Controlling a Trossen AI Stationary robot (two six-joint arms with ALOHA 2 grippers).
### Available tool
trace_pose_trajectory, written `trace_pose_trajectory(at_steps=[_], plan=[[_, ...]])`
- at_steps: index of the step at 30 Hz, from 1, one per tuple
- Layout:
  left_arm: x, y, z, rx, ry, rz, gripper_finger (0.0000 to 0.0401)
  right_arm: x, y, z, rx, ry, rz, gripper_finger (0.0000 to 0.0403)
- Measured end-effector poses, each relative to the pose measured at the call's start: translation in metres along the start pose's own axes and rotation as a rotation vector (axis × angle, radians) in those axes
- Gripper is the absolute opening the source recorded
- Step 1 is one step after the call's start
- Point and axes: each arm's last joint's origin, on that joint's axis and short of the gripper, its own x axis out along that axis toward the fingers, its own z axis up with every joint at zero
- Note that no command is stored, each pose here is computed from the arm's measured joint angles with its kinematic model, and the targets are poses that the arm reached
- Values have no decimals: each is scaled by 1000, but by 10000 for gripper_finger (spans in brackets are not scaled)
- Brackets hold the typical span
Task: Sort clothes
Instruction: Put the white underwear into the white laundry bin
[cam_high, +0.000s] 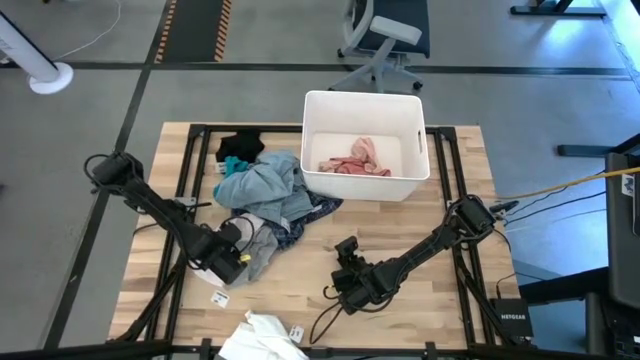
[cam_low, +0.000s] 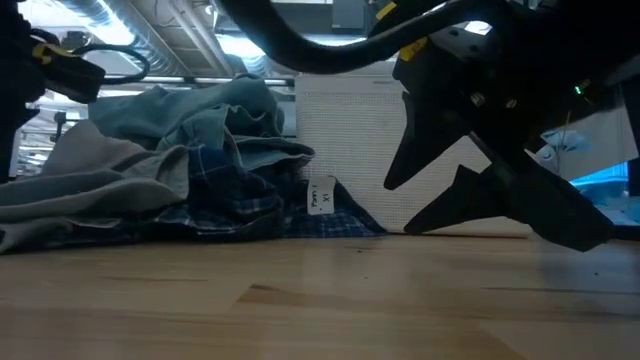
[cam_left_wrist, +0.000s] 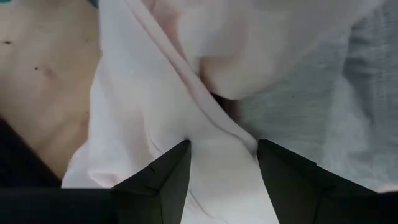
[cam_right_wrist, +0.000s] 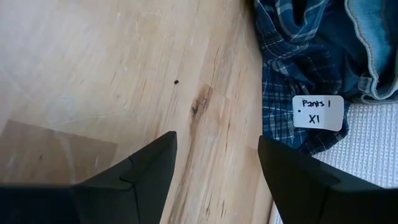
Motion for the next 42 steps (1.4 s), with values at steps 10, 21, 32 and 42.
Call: trace_pose_trajectory(at_steps=[10,21,32,42], plan=[[2,-9,0,20,-17,-72,182,0,0,0,-5,-3,0,246],[5,-2,-2,94,26,10,72,0,0,0,-4,-3,0,246],[-43,-17,4,273,141,-201,11,-9,-8,1,-41,-22,22,246],[-150,-12,31,362,-118,-549,5,-66,-51,1,-79,-160,23,246]])
